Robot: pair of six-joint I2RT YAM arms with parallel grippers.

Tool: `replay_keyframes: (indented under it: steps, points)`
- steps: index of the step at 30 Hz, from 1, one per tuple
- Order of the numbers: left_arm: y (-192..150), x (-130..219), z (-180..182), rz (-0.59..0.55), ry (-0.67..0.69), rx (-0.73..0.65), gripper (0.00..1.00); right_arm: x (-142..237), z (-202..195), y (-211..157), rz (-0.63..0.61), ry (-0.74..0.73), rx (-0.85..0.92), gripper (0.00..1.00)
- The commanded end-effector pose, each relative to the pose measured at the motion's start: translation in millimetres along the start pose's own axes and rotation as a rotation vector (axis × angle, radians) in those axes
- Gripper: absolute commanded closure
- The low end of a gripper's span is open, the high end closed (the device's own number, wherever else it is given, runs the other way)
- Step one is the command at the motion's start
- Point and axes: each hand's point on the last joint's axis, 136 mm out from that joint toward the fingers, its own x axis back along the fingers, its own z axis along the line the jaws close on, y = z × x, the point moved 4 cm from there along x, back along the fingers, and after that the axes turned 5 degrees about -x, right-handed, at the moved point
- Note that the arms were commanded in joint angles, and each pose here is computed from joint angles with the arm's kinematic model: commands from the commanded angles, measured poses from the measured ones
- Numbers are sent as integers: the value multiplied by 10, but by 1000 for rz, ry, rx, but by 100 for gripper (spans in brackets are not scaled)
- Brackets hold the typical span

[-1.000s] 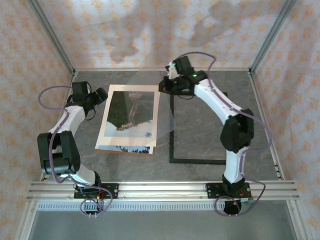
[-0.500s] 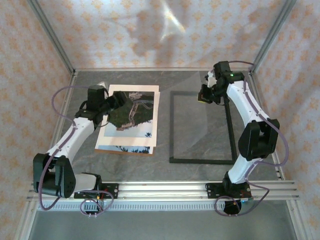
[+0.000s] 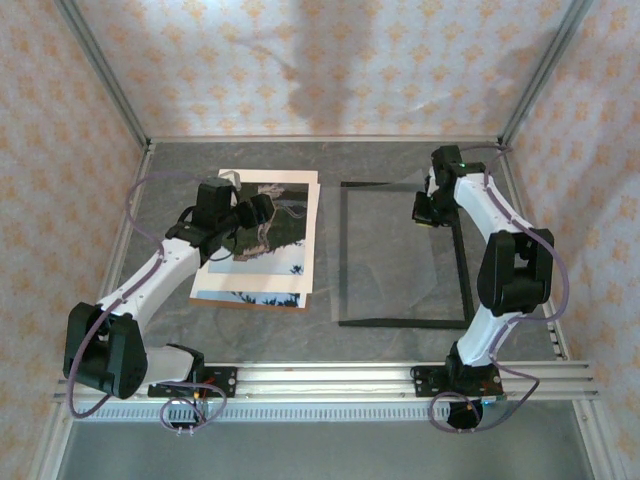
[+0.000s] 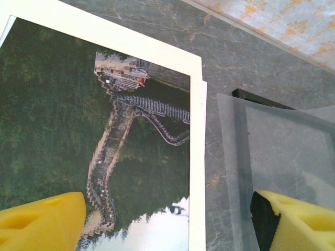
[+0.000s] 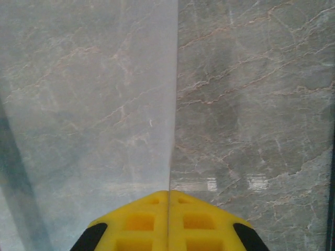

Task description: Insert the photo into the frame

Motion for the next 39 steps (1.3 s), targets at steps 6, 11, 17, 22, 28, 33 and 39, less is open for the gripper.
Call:
replay_keyframes:
  steps: [6, 11, 17, 22, 28, 33, 39]
  points:
    - [-120, 9, -15, 47, 17, -33, 18, -100, -126, 110, -44, -59, 7, 100]
    - [-138, 12, -49, 58, 16, -42, 18, -87, -163, 100, -63, -56, -30, 100]
    - [-161, -2, -59, 67, 16, -48, 18, -95, -173, 95, -59, -41, -40, 100]
    - [-193, -21, -51, 76, 17, -51, 17, -89, -178, 50, -38, -44, -16, 100]
    - [-224, -62, -60, 93, 12, -54, 18, -121, -199, 23, -10, -57, 10, 100]
    - [-232, -71, -68, 96, 14, -59, 17, -86, -238, 6, -9, -86, 15, 100]
    - [-236, -105, -84, 104, 9, -63, 18, -27, -282, -85, -8, -104, 8, 100]
